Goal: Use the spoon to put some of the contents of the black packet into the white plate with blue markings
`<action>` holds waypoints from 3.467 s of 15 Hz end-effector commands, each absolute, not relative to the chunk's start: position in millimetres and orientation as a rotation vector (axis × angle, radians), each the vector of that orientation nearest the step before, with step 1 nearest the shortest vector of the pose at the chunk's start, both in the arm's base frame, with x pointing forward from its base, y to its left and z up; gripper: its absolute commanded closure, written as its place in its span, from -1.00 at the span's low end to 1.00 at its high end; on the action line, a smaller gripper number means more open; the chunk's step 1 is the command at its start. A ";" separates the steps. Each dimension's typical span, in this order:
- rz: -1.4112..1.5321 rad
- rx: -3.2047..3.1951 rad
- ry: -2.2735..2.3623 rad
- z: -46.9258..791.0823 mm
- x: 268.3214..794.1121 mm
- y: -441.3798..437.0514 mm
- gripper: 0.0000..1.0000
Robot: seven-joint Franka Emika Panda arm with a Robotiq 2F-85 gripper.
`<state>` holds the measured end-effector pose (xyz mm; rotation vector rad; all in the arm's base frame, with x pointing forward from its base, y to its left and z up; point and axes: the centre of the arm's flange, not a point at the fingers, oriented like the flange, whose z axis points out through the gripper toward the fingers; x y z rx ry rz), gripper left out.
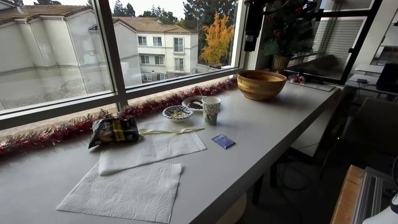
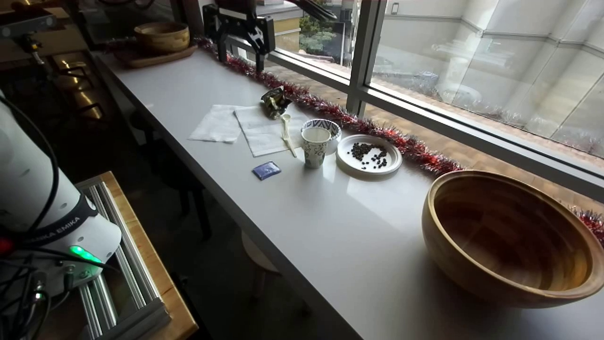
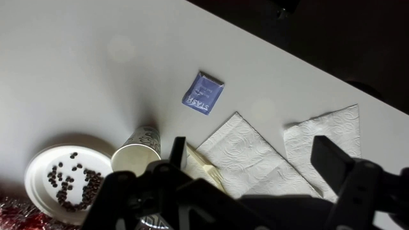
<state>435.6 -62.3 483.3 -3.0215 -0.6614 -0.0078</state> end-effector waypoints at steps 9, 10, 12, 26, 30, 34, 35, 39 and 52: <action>-0.363 -2.933 -1.371 347.4 567.4 27.1 -1.00; -0.432 -2.934 -1.345 334.7 575.5 27.9 -1.00; -0.517 -2.927 -1.281 307.4 585.0 28.4 -1.00; -0.499 -2.832 -1.273 275.5 588.0 49.1 -1.00; -0.495 -2.815 -1.326 262.6 602.1 59.3 -1.00; -0.516 -2.790 -1.314 243.4 619.9 54.0 -1.00; -0.548 -2.776 -1.333 237.2 626.1 52.8 -1.00; -0.605 -2.753 -1.326 208.6 641.9 58.8 -1.00; -0.659 -2.652 -1.383 149.2 666.9 86.4 0.17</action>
